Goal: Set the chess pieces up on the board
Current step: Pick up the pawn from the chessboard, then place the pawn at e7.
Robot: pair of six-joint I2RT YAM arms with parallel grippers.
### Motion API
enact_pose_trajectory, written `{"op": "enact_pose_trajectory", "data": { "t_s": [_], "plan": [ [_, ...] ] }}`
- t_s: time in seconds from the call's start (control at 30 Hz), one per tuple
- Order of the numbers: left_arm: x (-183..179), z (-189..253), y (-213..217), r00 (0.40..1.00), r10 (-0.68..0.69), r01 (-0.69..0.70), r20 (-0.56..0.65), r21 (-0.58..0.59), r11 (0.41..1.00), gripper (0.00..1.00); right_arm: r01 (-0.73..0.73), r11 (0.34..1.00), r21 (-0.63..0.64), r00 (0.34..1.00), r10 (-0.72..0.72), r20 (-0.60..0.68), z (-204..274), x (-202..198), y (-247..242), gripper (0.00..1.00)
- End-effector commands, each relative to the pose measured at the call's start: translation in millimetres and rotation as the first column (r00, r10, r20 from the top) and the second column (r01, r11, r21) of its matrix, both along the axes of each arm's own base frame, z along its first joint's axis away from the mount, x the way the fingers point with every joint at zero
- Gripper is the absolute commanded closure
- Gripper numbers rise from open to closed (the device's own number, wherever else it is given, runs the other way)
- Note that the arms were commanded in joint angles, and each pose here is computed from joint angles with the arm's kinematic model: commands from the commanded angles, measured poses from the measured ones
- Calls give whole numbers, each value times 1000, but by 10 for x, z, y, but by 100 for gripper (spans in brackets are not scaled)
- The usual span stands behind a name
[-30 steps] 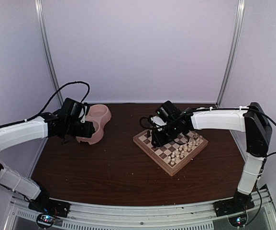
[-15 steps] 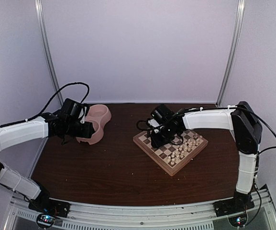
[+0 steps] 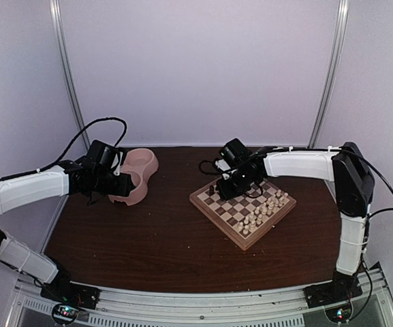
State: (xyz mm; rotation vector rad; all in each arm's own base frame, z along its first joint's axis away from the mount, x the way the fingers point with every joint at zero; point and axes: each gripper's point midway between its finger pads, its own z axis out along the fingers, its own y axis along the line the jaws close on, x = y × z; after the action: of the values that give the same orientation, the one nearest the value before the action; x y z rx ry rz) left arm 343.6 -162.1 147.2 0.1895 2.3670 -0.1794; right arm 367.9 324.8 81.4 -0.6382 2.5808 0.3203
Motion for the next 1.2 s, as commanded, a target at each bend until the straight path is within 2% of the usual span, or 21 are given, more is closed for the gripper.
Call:
{"op": "enact_pose_trajectory", "data": {
  "t_s": [0.0,0.13,0.47,1.17],
  "plan": [
    [62,43,-12,999,-5,6,32,-19,1000,53,60,996,61,995,-65,80,388,340,-144,88],
    [54,40,-8,1000,-4,5,31,-22,1000,53,83,991,105,993,-91,73,417,494,-235,87],
    [39,32,-20,1000,-8,9,26,-32,999,53,111,992,61,988,-117,104,266,769,-359,87],
    [19,23,-3,1000,-8,9,23,-24,1000,53,136,990,-41,981,-129,145,-2,937,-461,84]
  ]
}}
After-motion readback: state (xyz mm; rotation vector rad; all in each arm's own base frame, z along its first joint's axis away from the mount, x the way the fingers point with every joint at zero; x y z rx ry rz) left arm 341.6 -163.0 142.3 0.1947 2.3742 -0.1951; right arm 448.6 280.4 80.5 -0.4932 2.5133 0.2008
